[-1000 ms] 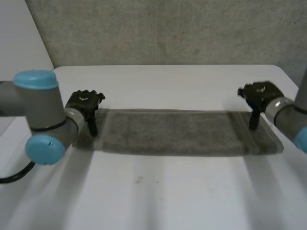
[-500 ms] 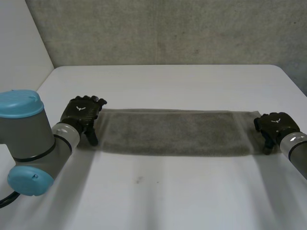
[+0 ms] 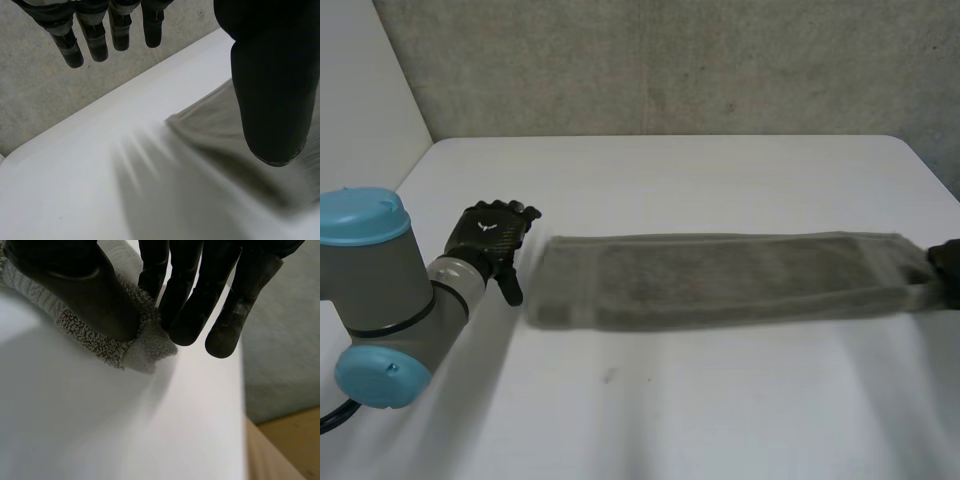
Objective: Fold the towel.
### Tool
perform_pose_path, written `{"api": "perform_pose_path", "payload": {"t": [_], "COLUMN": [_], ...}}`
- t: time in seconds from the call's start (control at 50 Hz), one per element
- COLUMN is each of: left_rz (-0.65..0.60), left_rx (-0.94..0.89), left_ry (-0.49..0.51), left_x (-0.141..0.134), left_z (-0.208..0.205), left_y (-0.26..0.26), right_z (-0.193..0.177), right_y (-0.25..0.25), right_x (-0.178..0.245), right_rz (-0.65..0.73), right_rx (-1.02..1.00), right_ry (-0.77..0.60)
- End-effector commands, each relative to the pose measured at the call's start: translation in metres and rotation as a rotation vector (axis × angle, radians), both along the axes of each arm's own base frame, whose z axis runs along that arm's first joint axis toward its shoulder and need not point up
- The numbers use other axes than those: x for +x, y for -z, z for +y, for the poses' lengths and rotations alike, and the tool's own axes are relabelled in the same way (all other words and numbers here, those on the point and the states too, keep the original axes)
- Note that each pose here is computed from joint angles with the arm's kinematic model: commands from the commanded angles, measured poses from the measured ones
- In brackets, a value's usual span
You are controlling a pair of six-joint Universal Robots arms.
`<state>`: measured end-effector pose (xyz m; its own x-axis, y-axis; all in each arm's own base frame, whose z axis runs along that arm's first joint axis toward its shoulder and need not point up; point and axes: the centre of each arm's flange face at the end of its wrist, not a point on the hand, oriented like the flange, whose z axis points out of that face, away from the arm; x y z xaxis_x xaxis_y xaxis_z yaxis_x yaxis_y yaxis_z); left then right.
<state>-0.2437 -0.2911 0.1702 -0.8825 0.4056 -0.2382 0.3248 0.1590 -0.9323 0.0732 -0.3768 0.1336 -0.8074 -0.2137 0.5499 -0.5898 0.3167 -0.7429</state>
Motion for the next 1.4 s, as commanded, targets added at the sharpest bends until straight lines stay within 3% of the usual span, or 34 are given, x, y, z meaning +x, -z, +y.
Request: {"api": "perform_pose_path", "payload": {"t": [0.02,0.22,0.26,0.32,0.36,0.38,0.42,0.44,0.48,0.5,0.54,0.62,0.68,0.74,0.88,1.06,1.22,1.4], "left_rz": [-0.003,-0.001,0.001,0.001,0.002,0.002,0.003,0.003,0.005,0.005,0.005,0.005,0.005,0.004,0.004,0.004,0.003,0.001], "left_rx": [0.004,-0.001,-0.006,-0.006,-0.005,-0.005,-0.008,-0.008,-0.014,-0.014,-0.015,-0.014,-0.014,-0.013,-0.013,-0.013,-0.008,-0.002], "left_ry": [-0.003,-0.013,-0.013,-0.015,-0.015,-0.015,-0.015,-0.015,-0.015,-0.015,-0.017,-0.017,-0.02,-0.025,-0.025,-0.023,-0.022,-0.02], "left_x": [0.001,0.005,0.004,0.005,0.005,0.005,0.005,0.005,0.005,0.005,0.006,0.006,0.007,0.008,0.008,0.008,0.007,0.007], "left_z": [0.001,-0.002,-0.002,-0.002,-0.002,-0.002,-0.002,-0.002,-0.002,-0.002,-0.002,-0.002,-0.003,-0.003,-0.003,-0.003,-0.003,-0.002], "left_y": [0.001,-0.001,-0.002,-0.002,-0.003,-0.003,-0.004,-0.004,-0.006,-0.006,-0.006,-0.006,-0.006,-0.006,-0.006,-0.006,-0.004,-0.002], "right_z": [-0.019,-0.026,-0.023,-0.02,-0.01,-0.01,0.009,0.009,0.039,0.039,0.072,0.106,0.152,0.176,0.193,0.176,0.138,0.118], "right_y": [-0.018,-0.044,-0.062,-0.073,-0.088,-0.088,-0.101,-0.101,-0.103,-0.103,-0.097,-0.084,-0.057,-0.033,-0.008,-0.041,-0.056,-0.025], "right_x": [-0.043,-0.038,0.012,0.039,0.09,0.09,0.145,0.145,0.208,0.208,0.262,0.301,0.34,0.354,0.356,0.331,0.259,0.196], "right_rz": [0.112,0.116,0.084,0.052,-0.007,-0.007,-0.044,-0.044,-0.069,-0.069,-0.089,-0.101,-0.099,-0.073,0.001,-0.018,-0.168,-0.192], "right_rx": [-0.051,-0.063,-0.121,-0.157,-0.21,-0.211,-0.257,-0.257,-0.282,-0.282,-0.283,-0.264,-0.211,-0.162,-0.105,-0.142,-0.06,0.051], "right_ry": [0.071,0.057,-0.045,-0.094,-0.182,-0.183,-0.292,-0.292,-0.438,-0.439,-0.577,-0.697,-0.841,-0.909,-0.956,-0.88,-0.625,-0.436]}}
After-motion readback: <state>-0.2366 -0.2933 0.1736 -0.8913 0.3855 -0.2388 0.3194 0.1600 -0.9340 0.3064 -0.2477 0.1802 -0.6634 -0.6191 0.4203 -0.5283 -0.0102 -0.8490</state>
